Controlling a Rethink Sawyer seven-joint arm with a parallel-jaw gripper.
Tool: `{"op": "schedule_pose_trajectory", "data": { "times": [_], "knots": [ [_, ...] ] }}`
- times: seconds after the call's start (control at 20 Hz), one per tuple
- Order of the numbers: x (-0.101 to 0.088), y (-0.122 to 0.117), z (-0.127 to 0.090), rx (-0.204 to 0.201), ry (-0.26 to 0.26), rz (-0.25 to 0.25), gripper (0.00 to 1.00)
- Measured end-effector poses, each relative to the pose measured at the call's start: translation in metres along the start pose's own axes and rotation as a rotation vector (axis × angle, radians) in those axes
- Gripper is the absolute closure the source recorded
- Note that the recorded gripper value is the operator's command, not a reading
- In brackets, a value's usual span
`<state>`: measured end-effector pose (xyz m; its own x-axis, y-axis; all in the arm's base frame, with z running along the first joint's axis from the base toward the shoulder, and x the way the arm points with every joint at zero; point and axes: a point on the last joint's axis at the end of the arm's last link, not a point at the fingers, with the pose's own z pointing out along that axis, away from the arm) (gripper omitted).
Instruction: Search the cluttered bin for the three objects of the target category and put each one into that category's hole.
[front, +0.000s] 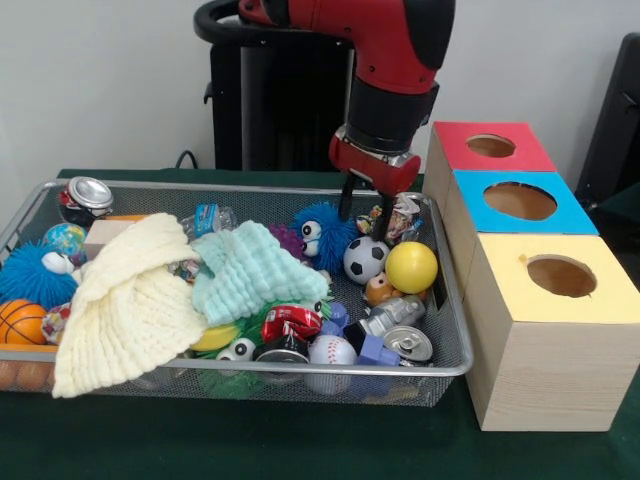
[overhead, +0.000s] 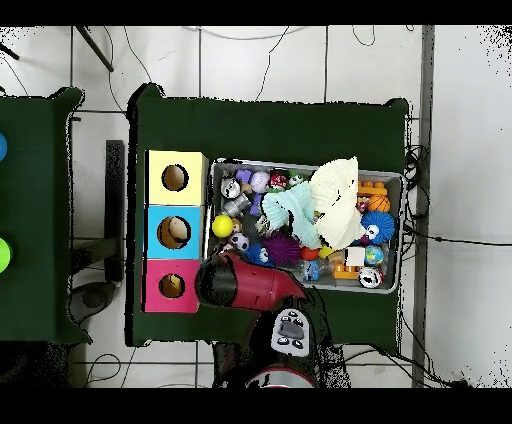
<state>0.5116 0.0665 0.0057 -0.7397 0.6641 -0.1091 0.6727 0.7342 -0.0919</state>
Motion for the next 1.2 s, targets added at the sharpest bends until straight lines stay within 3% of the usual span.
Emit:
{"op": "schedule_pose_trajectory", "data": {
  "times": [0.15,0.3,0.5,0.55,0.7,1.0,1.2],
  "knots": [
    [-0.01,0.001,-0.001,0.008,0.009,0.009,0.0],
    [-0.034,0.007,-0.001,0.007,0.009,0.024,0.0],
    [-0.062,0.014,0.005,-0.01,-0.019,0.041,0.0],
    [-0.077,0.017,0.012,-0.017,-0.033,0.049,0.0],
    [-0.092,0.023,0.021,-0.024,-0.048,0.052,0.0],
    [-0.116,0.042,0.024,-0.052,-0.091,0.045,0.0],
    [-0.114,0.052,0.027,-0.054,-0.096,0.049,0.0]
  ]
}}
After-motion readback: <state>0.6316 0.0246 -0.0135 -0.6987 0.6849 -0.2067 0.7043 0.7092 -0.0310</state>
